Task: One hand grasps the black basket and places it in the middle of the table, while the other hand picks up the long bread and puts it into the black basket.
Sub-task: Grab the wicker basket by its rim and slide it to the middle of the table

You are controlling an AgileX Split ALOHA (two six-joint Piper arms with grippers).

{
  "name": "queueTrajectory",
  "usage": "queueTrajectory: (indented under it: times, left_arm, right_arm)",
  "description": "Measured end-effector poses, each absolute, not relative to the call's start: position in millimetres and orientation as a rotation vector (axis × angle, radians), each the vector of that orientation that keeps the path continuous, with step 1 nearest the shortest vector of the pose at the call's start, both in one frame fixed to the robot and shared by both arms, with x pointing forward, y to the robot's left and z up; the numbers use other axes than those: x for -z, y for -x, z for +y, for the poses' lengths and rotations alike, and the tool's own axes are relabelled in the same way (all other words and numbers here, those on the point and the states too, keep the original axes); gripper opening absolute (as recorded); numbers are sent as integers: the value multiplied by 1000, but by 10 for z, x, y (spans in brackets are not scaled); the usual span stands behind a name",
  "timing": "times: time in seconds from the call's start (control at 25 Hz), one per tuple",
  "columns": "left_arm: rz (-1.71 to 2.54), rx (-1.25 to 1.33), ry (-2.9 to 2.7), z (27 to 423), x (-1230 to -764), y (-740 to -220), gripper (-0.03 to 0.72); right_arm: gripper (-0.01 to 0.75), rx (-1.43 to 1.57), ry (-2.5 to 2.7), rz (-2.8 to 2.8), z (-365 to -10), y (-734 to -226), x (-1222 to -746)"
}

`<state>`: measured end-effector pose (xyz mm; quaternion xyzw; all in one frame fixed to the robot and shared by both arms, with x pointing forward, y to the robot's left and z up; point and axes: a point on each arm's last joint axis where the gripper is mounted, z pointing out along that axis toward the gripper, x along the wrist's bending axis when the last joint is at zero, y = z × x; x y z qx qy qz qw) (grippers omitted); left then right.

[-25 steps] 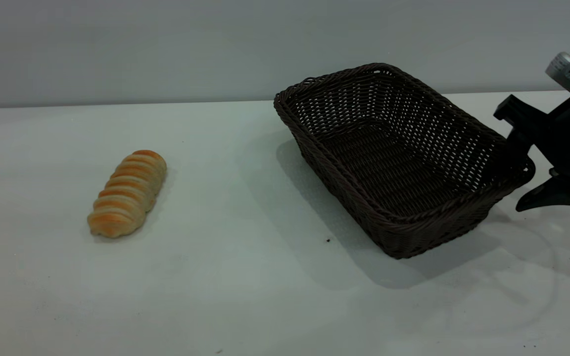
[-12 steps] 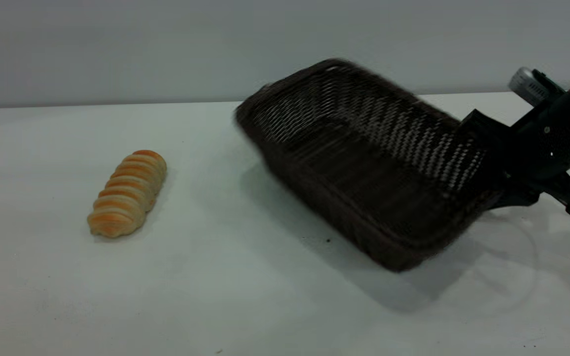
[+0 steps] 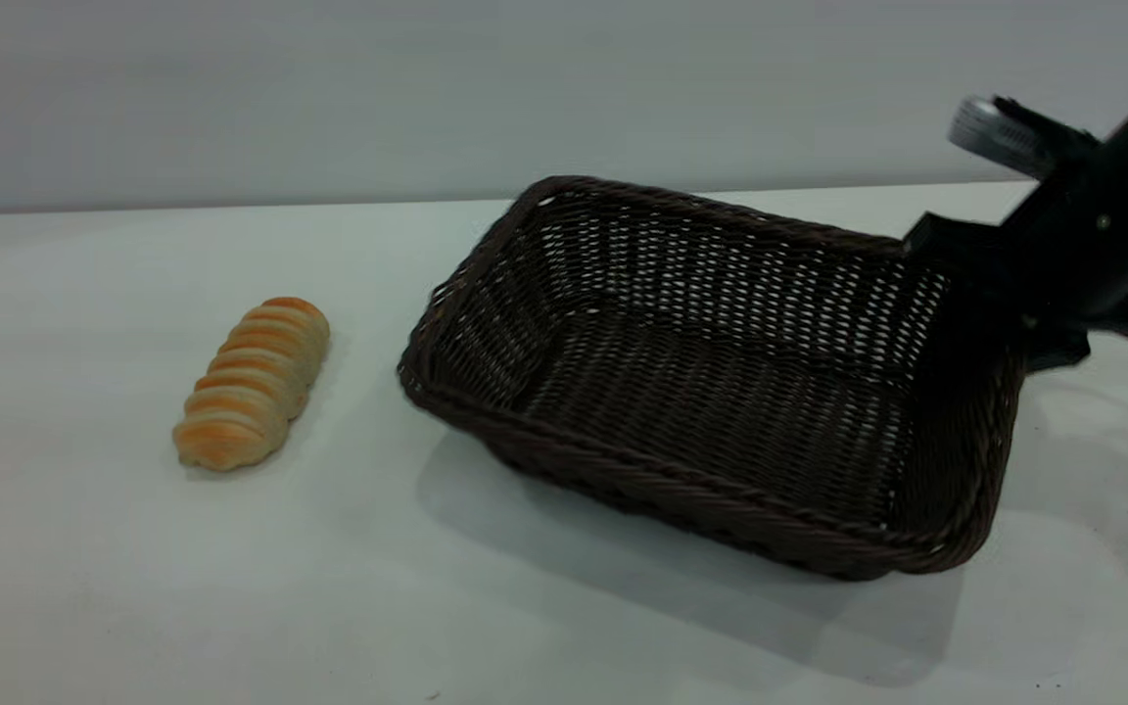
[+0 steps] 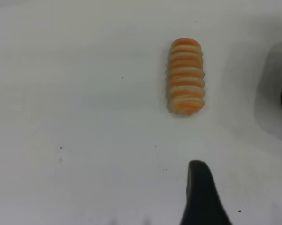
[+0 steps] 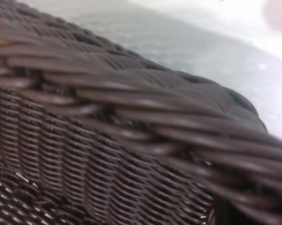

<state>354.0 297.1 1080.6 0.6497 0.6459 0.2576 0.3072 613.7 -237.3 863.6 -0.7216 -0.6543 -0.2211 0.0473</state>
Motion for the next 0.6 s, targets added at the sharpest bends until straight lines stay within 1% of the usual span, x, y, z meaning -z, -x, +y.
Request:
queueTrajectory:
  times: [0.24,0.48,0.6]
  left_arm:
    - [1709,-680,-1719,2971,-10805,-3540,487]
    - [1716,-670,-1727,2969,-10797,-3532,487]
    - [1723,-659,-1736,2968,-10789,-3524,487]
  right_arm:
    - [175,677,2035,-2174,-2005,-6374,-8903]
    - [175,611,1842,-2234,-1517,-6540,-8750]
    - [175,561,1789,-2230,-1386,-6590,-8638]
